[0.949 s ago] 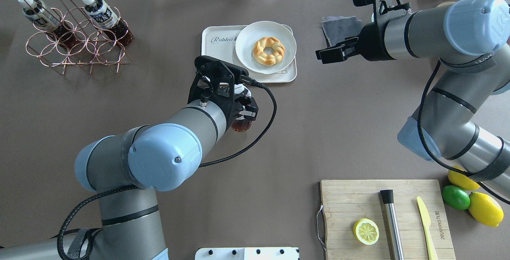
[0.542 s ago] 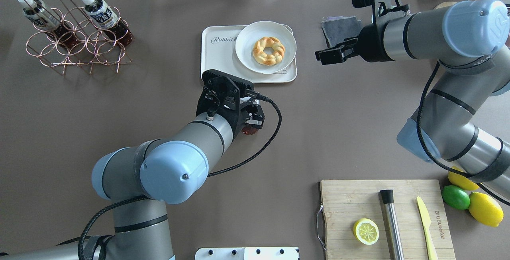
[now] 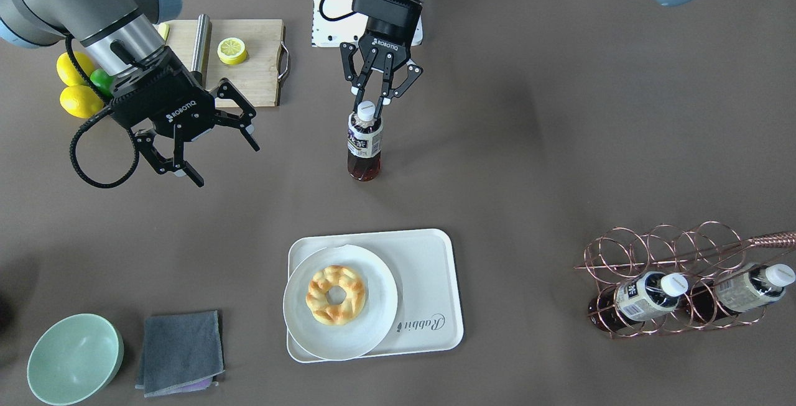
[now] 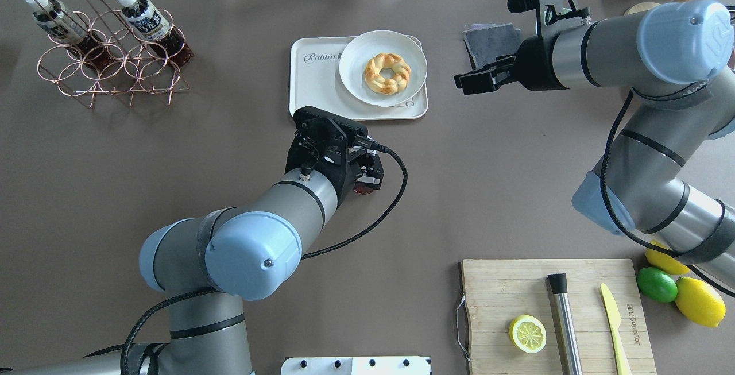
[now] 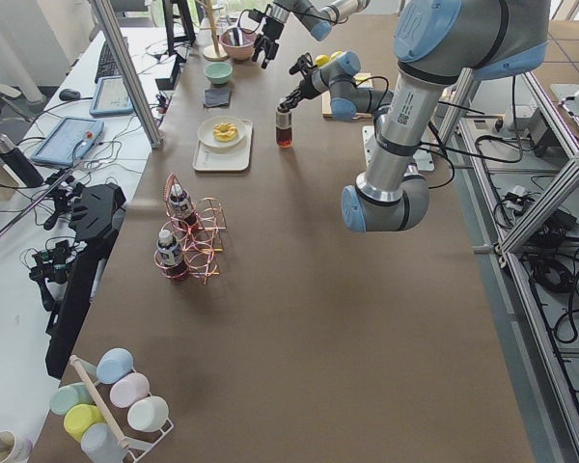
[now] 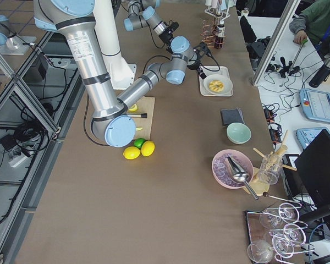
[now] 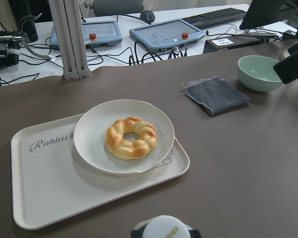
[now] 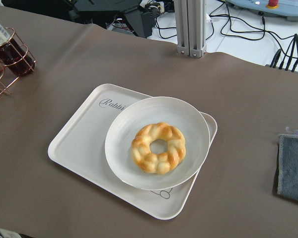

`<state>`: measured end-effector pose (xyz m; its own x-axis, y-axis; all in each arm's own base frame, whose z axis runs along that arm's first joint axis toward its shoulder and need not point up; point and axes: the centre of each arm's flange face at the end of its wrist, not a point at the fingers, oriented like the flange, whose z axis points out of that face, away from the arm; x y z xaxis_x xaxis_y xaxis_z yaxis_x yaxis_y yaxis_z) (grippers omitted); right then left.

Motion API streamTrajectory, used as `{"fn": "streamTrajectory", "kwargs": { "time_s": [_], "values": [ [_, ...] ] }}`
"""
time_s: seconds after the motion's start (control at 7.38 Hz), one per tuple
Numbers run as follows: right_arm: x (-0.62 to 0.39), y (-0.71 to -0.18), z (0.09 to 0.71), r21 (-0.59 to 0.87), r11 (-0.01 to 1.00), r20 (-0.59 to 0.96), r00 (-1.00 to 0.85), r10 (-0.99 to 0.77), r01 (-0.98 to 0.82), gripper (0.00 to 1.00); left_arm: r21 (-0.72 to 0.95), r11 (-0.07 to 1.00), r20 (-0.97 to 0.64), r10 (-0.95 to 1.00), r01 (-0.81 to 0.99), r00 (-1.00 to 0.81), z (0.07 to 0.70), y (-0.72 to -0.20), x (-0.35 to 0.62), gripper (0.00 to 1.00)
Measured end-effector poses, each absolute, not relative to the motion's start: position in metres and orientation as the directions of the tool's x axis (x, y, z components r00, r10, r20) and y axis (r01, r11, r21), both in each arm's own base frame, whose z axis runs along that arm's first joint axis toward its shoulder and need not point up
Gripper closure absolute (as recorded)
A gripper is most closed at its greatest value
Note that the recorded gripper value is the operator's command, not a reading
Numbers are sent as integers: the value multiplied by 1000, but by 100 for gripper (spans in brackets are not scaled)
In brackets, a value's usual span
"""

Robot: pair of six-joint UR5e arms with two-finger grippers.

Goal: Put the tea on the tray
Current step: 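Carry the tea bottle with the left gripper toward the white tray, then set the bottle down in front of the tray and open the left gripper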

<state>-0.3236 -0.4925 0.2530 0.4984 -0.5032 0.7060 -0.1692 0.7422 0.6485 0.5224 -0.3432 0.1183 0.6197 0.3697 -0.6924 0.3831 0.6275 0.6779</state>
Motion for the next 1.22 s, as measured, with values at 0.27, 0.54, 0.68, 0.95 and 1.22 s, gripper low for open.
{"fn": "streamTrajectory", "kwargs": {
  "time_s": [0.27,0.54,0.68,0.95,1.22],
  "values": [
    [-324,-492,253,648,743,706,499,-503,-169,1,682,627,-686,369,376,628,123,-344,524,10],
    [-325,-492,253,649,742,706,497,-505,-168,1,683,624,-685,368,379,629,124,-343,521,3],
    [-326,-492,251,649,742,706,495,-506,-167,1,680,619,-695,373,393,615,117,-343,510,3],
    [-335,-491,240,654,737,706,488,-514,-170,1,667,632,-717,400,396,571,114,-346,467,3],
    [-362,-484,200,619,758,741,475,-475,-207,1,601,711,-765,381,364,520,143,-373,407,2]
  ]
}}
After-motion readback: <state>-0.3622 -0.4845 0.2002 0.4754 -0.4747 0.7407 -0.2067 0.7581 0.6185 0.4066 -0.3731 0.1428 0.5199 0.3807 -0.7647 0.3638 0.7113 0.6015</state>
